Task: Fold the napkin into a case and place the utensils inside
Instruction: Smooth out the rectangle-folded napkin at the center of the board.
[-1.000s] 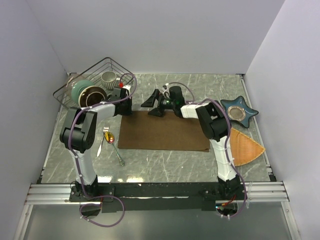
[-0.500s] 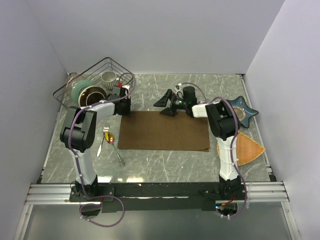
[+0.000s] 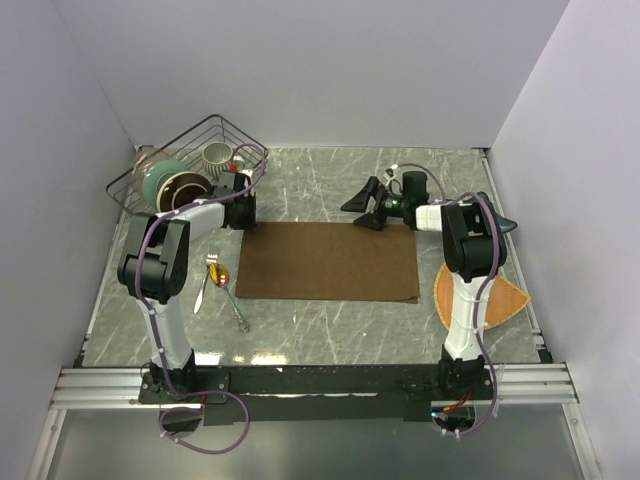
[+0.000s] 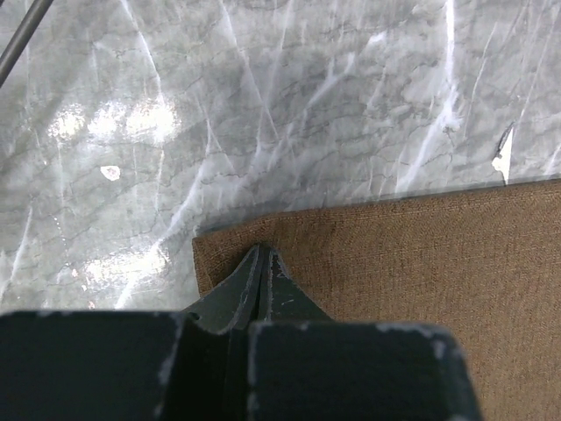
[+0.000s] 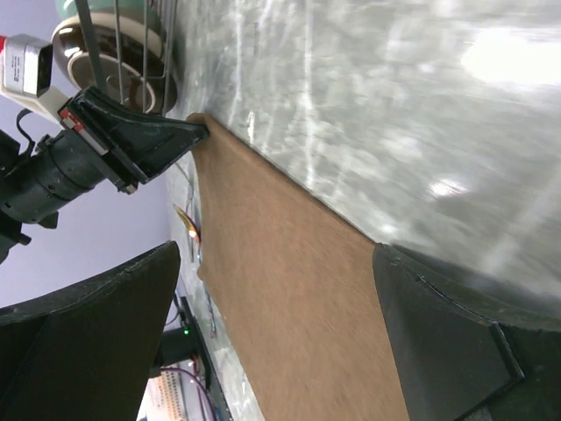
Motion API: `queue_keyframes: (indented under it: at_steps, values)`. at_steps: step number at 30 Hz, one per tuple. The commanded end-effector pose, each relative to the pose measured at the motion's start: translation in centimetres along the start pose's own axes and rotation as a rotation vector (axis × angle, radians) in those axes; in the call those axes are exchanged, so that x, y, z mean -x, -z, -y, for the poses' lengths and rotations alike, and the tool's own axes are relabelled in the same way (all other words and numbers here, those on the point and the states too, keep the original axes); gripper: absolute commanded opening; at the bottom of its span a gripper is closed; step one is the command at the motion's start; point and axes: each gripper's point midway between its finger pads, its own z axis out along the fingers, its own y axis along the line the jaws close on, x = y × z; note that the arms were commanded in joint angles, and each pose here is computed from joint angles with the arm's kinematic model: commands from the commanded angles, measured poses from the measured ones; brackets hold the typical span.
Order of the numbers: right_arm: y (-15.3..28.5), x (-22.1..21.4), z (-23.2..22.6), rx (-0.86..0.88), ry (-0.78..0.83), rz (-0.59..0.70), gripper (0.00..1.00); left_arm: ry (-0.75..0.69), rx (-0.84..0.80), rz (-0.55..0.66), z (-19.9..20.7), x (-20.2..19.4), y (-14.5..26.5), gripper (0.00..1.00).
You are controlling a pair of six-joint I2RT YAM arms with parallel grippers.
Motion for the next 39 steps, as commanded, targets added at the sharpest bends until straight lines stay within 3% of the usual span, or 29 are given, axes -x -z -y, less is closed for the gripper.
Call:
queue_keyframes:
  at_steps: [1, 18, 35, 39]
  values:
    - [1.8, -0.5, 3.3, -0.142, 0.012, -0.002, 1.0, 0.002, 0.084, -0.076, -2.3, -1.6, -0.4, 0.01]
    - [7.6, -0.6, 6.6, -0.373, 0.025, -0.055, 1.0, 0.003, 0.083, -0.068, -2.3, -1.3, -0.4, 0.01]
    - [11.0, 2.2, 7.5, -0.58, 0.04, 0.011, 1.0, 0.006, 0.075, -0.061, -2.1, -1.0, -0.4, 0.01]
    - [11.8, 2.5, 8.2, -0.657, 0.002, 0.023, 0.95, 0.008, 0.072, -0.06, -2.1, -0.9, -0.4, 0.01]
